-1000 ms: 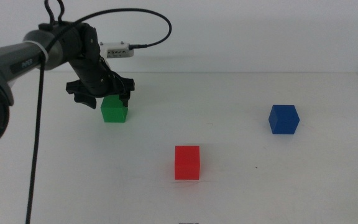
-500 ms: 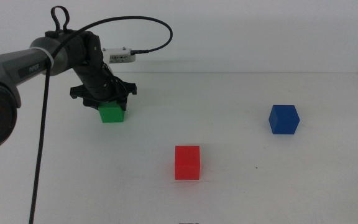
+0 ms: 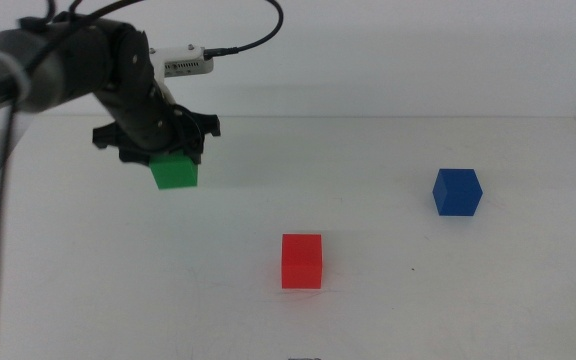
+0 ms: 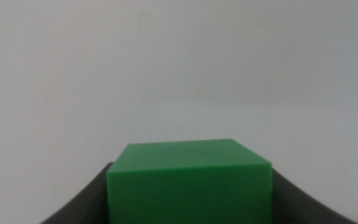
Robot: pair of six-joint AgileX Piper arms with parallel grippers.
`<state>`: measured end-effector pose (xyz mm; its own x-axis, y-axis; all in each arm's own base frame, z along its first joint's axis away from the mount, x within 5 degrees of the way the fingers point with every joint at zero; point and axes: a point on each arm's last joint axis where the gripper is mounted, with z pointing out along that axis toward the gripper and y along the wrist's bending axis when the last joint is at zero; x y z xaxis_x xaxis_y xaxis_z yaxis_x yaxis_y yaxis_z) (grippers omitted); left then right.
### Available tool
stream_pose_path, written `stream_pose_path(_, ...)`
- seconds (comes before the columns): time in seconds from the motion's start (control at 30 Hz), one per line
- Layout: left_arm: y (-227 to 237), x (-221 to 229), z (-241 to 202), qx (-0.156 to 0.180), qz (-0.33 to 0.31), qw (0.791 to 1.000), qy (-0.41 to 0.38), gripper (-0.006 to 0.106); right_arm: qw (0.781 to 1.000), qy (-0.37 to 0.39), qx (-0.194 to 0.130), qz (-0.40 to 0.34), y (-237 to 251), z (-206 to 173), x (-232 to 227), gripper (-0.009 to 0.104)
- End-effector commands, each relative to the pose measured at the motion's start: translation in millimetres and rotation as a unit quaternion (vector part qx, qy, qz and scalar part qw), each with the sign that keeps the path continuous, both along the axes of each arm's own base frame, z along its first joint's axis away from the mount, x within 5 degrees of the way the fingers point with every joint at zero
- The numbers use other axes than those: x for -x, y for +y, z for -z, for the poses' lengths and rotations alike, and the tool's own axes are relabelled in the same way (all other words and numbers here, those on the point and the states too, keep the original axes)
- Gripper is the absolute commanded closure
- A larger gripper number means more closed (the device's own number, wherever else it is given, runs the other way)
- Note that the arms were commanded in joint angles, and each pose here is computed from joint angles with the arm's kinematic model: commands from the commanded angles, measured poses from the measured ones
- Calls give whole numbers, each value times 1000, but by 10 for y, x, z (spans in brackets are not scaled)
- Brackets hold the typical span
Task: Stack red cubes first, then green, then blue cubes in a specific spot.
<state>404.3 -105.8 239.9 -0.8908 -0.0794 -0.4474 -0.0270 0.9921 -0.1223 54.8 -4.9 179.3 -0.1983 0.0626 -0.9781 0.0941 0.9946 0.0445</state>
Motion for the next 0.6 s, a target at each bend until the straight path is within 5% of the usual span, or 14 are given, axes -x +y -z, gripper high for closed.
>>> stream_pose_path(0.0,-76,294,-441,32,-16,997,-75,100,999,-53,15,0,-1,-138,4,25)
stream_pose_path(0.2,-515,797,-558,28,-12,998,-54,100,999,-53,15,0,-1,-138,4,25)
stream_pose_path(0.57,-1393,959,-483,42,42,996,-62,100,999,-53,15,0,-1,-138,4,25)
